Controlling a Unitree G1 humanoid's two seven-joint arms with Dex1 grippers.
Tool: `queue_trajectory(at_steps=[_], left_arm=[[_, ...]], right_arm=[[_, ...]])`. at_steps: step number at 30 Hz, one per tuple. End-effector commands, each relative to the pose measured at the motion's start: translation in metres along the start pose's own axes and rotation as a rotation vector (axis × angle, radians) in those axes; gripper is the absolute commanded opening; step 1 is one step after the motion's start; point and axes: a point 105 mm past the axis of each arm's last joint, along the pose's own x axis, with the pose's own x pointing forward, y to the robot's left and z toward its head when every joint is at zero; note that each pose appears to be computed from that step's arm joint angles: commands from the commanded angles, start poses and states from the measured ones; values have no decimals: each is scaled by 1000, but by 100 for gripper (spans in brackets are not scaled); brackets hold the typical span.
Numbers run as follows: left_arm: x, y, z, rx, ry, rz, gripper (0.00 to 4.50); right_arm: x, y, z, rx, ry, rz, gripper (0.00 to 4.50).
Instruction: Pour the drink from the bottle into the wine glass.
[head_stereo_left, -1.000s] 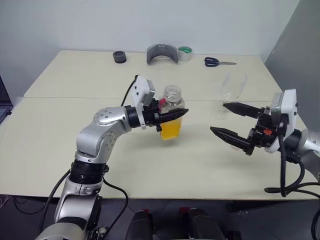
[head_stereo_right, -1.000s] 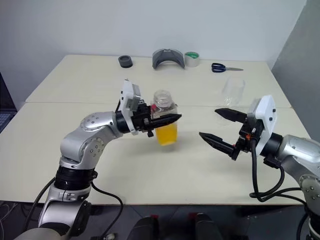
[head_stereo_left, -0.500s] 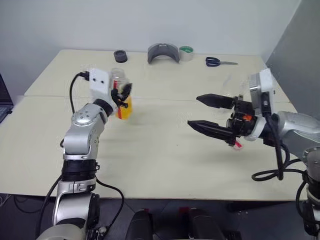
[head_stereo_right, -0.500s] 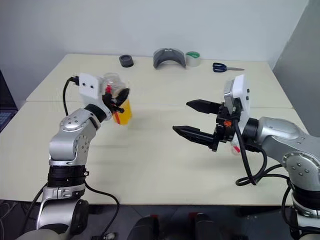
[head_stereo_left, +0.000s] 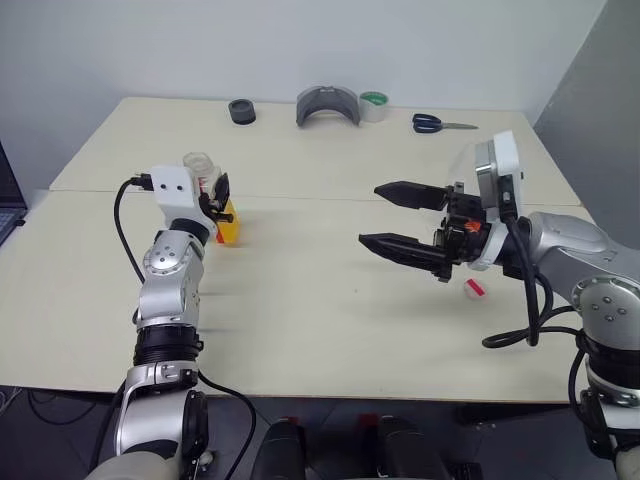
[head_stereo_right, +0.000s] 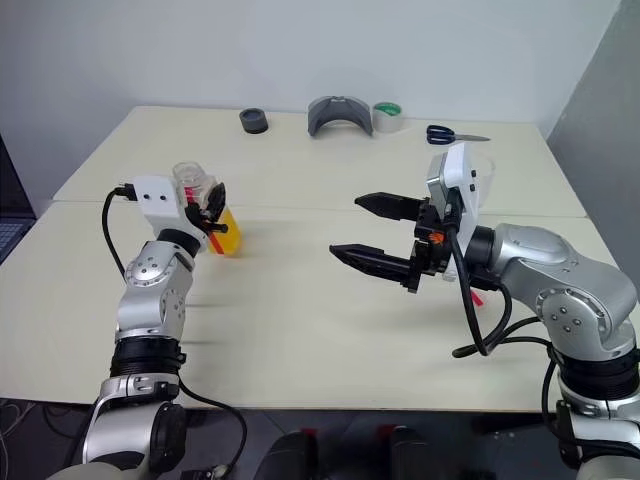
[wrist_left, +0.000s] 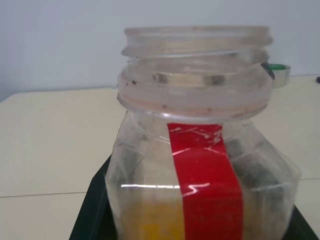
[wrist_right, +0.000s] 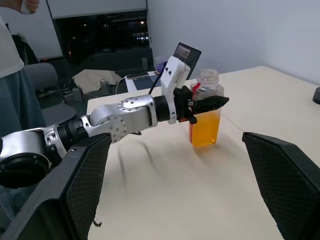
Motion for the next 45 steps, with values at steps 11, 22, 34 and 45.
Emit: queue_trajectory(at_steps=[11, 22, 34, 45], left_arm=[[9, 11, -5, -44, -63, 48, 210], [2, 7, -21, -35, -19, 37, 447], [-35, -1, -45, -45, 93, 17, 447], [-86, -19, -52, -37, 221, -66, 447]], right_arm=[[-2, 1, 13, -70, -27, -26, 449], [-2, 3, 10, -67, -38, -62, 450], [-2, 12, 1, -51, -37, -93, 450], [-17, 9, -16, 4, -6, -195, 450]])
